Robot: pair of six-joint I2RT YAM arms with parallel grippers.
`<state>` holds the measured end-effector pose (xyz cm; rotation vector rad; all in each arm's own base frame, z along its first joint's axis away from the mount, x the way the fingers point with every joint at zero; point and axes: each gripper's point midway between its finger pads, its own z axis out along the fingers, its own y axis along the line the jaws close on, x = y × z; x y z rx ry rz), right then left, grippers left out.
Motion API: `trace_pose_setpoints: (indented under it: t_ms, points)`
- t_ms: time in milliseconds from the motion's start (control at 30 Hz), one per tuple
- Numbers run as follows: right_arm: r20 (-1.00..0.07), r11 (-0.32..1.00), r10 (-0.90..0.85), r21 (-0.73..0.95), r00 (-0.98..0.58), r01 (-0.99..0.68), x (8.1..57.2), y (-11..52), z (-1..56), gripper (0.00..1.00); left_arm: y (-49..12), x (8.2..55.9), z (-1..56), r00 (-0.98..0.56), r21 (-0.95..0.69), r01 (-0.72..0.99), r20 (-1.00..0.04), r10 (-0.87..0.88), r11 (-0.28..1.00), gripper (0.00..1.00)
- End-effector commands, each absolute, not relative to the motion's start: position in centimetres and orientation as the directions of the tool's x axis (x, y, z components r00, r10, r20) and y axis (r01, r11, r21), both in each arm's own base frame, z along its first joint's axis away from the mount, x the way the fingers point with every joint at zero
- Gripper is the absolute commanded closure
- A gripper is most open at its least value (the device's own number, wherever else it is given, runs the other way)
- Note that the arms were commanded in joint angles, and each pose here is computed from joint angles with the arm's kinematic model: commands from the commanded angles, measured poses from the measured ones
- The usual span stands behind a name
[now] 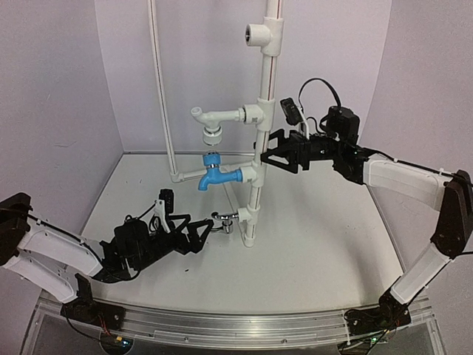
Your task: Install the water faucets
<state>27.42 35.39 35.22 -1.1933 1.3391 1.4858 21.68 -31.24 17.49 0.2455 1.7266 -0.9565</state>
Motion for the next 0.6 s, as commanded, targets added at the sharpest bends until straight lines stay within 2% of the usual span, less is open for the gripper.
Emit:
trace_pose_setpoints:
  t_ms: [0,133,267,400,567]
  points:
    - [-0.982,-0.163,0.002,0.186,-0.189,-0.969,27.2,36.2,37.7,0.25,-31.5,19.9,17.3,-0.455,-0.519,0.612,-0.848,-0.272,0.597,0.02]
    - [-0.98,-0.156,-0.003,0.198,-0.2,-0.968,27.4,36.6,37.2,0.35,-32.4,17.9,17.6,-0.492,-0.538,0.679,-0.838,-0.233,0.499,0.21]
    - [-0.977,-0.151,-0.01,0.212,-0.213,-0.965,27.3,37.1,36.5,0.4,-33.8,17.0,16.9,-0.535,-0.555,0.695,-0.824,-0.187,0.456,0.39]
    - [-0.974,-0.139,-0.015,0.226,-0.227,-0.964,27.5,37.5,36.0,0.44,-35.0,17.2,16.1,-0.564,-0.594,0.682,-0.798,-0.211,0.426,0.47]
    - [-0.97,-0.129,-0.021,0.243,-0.243,-0.961,27.6,37.6,35.5,0.61,-36.8,18.1,15.5,-0.57,-0.631,0.673,-0.775,-0.273,0.386,0.56]
